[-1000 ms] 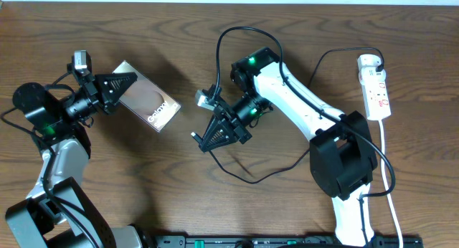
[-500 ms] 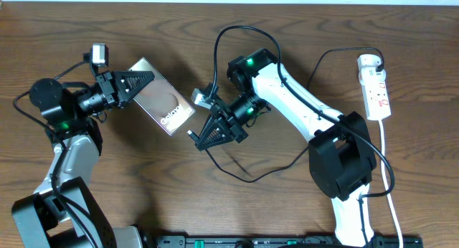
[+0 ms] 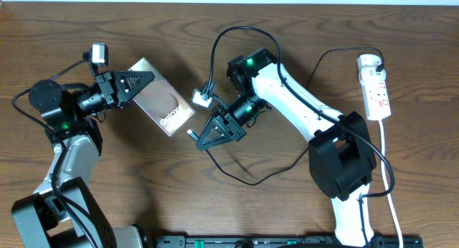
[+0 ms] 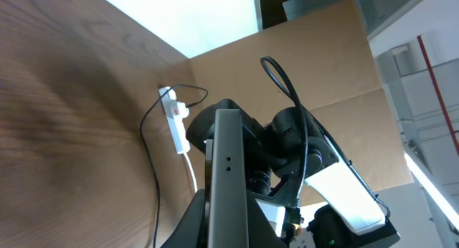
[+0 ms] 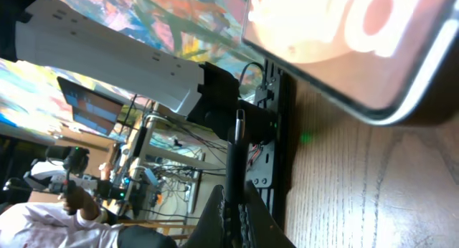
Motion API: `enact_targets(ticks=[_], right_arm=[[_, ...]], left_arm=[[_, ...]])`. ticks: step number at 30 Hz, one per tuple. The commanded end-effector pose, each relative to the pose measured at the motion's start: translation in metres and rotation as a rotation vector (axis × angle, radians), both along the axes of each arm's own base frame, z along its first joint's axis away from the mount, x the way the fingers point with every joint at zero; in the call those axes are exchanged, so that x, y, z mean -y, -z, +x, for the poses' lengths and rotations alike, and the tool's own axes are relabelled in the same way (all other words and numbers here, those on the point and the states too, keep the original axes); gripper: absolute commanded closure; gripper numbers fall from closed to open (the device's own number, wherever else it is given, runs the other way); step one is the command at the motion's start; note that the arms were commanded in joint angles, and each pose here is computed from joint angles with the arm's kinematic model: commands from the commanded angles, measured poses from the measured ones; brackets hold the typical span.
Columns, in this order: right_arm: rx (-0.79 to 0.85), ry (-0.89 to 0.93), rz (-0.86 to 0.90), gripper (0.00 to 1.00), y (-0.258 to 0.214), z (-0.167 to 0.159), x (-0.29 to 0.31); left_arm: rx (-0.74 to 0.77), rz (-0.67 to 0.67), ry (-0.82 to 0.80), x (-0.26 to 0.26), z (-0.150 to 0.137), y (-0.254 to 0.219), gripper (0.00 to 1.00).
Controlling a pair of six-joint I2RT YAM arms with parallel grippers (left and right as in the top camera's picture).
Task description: Plug charger to phone and switch on socket
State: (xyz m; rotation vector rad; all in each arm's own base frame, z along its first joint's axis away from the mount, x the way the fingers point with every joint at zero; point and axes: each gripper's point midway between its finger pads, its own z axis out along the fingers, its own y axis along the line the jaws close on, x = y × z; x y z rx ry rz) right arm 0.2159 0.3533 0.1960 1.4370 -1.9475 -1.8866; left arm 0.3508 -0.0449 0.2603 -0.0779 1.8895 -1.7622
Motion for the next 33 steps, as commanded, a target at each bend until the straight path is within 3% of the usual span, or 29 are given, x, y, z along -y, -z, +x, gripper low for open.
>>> enact_targets(ticks=[1,33], right_arm=[[-0.007,-0.002,0.009,0.99,-0.006,-0.002,-0.005],[-0.042,0.028,0.105,0.99,-0.013,0.005,-0.014]], left_arm=[[0.010,0.003,0.006,0.000,0.000,-0.013,0.93],[0.097,0.031,-0.011,0.000,0.000,-0.024,0.93]])
